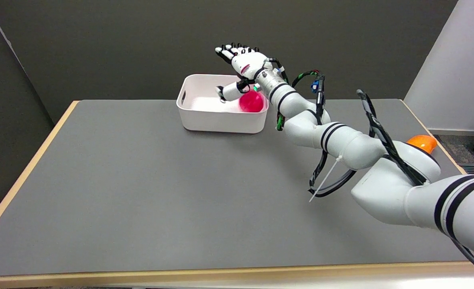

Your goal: Place the red apple into the white box.

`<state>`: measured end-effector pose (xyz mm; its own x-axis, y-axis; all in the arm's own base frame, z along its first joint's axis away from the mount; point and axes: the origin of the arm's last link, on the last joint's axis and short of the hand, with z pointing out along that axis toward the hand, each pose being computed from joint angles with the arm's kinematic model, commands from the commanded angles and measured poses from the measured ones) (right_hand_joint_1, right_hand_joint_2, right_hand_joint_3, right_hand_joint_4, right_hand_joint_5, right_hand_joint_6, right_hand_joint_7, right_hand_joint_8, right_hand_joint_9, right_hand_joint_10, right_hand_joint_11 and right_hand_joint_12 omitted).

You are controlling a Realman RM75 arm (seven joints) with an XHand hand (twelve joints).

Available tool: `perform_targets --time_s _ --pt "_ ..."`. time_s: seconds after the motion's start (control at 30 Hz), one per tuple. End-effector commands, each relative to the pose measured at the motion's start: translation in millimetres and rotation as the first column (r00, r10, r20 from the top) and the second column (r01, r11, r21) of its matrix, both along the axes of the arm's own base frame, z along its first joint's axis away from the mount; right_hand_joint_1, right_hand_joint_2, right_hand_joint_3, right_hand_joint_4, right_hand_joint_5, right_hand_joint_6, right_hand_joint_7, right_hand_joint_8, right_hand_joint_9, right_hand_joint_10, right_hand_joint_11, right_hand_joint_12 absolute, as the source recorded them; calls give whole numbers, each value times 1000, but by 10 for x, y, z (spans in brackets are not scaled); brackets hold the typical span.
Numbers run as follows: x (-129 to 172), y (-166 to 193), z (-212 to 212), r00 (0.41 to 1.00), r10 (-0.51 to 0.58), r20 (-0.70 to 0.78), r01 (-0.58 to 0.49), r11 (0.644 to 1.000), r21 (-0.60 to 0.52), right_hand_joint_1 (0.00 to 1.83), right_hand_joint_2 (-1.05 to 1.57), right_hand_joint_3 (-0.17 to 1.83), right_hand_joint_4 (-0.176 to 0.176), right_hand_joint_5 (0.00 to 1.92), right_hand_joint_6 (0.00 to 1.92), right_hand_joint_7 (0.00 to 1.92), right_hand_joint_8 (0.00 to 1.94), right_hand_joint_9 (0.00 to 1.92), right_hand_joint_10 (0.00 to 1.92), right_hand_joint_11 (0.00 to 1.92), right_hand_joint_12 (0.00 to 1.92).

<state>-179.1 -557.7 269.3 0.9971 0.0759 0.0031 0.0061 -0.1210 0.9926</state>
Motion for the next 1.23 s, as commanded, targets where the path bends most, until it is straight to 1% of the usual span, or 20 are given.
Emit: perform_targets --time_s 0.03,0.23,0.5,0.6,0.63,0.67,0.73,0.87,0.9,0.97,1.0,1.03,1.07,1.13,1.2,1.23 --pt "57 -15 -42 1000 9 17 -9 1000 7 250 606 1016 119 -1 77 -1 -1 -1 184 4 818" --pt "69 -18 -52 1000 9 16 -10 1000 9 267 597 1011 119 -1 62 -1 -1 -1 119 -1 747" --pt "195 -4 -191 998 50 30 -51 997 49 279 597 1009 118 -1 62 -1 -1 -1 117 -1 742" --pt "349 23 -278 994 99 45 -102 992 78 287 597 1009 117 -1 70 -1 -1 -1 118 -1 742" --pt "451 47 -324 990 131 46 -135 986 98 290 598 1008 116 -1 82 -1 -1 -1 122 -1 744" --pt "465 50 -327 990 135 46 -139 985 100 289 597 1007 116 -1 85 -1 -1 -1 124 -1 745" --pt "628 95 -382 983 178 46 -183 975 127 277 600 1007 115 -1 100 -1 -1 -1 134 -1 752" --pt "806 224 -421 969 245 19 -245 957 157 253 605 1002 113 -1 135 -1 2 -1 163 -1 769" --pt "865 293 -454 961 276 11 -273 946 172 255 599 997 113 -1 148 -1 9 -1 172 -1 775" --pt "960 440 -505 944 330 7 -325 925 196 260 594 992 113 -1 166 -1 27 -1 191 -1 787" --pt "1062 537 -505 928 373 0 -365 908 206 264 594 992 112 0 172 -1 38 -1 201 -1 792" --pt "1138 668 -492 909 416 -9 -404 889 216 301 617 1016 111 15 166 -1 65 6 207 -1 787" --pt "1179 746 -477 898 439 -15 -426 878 219 333 635 1034 110 27 165 -1 95 10 217 -1 787" --pt "1264 999 -388 868 496 -25 -479 850 222 328 611 1017 113 19 214 -1 161 2 273 -1 826" --pt "1299 1212 -285 849 528 -29 -510 832 218 311 608 1011 111 20 232 -1 186 1 301 -1 848" --pt "1268 1274 -223 849 527 -34 -510 834 209 301 603 1005 110 21 241 -1 192 2 313 -1 858"
